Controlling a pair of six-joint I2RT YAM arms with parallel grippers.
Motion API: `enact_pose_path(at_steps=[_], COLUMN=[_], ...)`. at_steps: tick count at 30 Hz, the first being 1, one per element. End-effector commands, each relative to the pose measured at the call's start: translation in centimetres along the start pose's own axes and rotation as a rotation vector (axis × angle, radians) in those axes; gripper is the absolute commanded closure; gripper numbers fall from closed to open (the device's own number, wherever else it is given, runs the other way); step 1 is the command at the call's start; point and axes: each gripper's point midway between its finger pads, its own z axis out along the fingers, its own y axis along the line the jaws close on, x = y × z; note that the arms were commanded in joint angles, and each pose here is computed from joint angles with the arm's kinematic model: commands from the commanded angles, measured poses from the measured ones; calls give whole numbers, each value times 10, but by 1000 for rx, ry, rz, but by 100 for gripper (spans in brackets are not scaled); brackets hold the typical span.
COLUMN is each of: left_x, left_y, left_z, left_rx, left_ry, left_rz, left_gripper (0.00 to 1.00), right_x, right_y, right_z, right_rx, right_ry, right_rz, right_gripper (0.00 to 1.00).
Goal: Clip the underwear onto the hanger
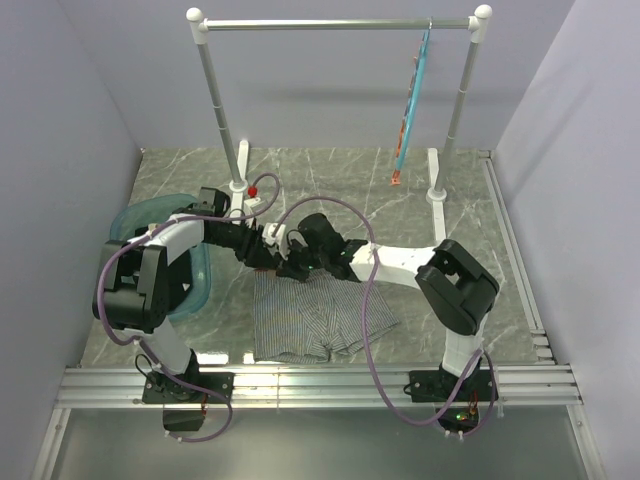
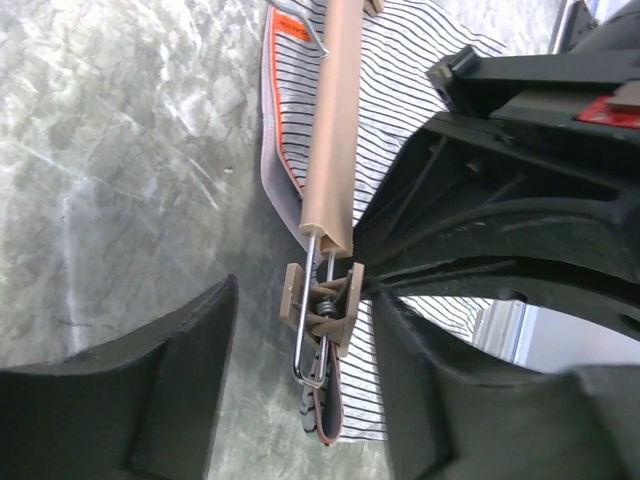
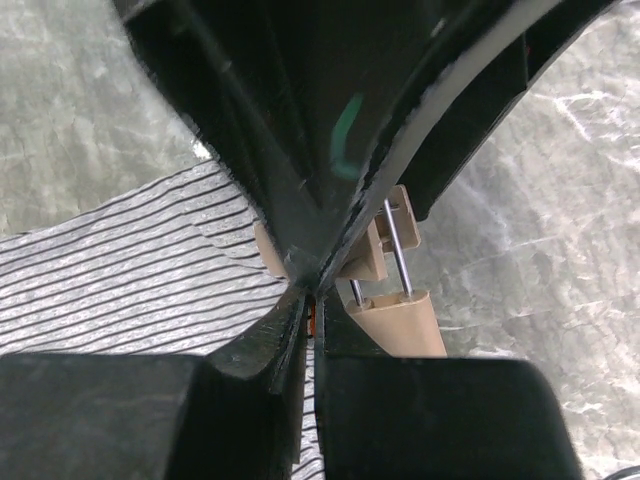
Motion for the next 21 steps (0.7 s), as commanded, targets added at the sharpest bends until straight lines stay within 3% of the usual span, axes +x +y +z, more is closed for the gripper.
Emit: enact_pose_path(at_steps=[1,8,14,21], left_x=[-14,-25,-39,-46], left_y=[3,18,19,38], left_z=[-2,-9,-18,-38], left_rx=[-35,-144,-207,-374], left_ry=[-24,-90,-155,-269], left_rz=[15,-1,0,-146], left_gripper=[35,19,21,22], right_x=[-31,-25,-19,-12], right_y=[-13,-18,-23,-31], right_z=[3,10,13,20], right_rx=[22,32,56,98], right_ry=[-69,-29,-4,52], right_rz=[-37,-16,1,35], right_gripper=[100,100,100,85])
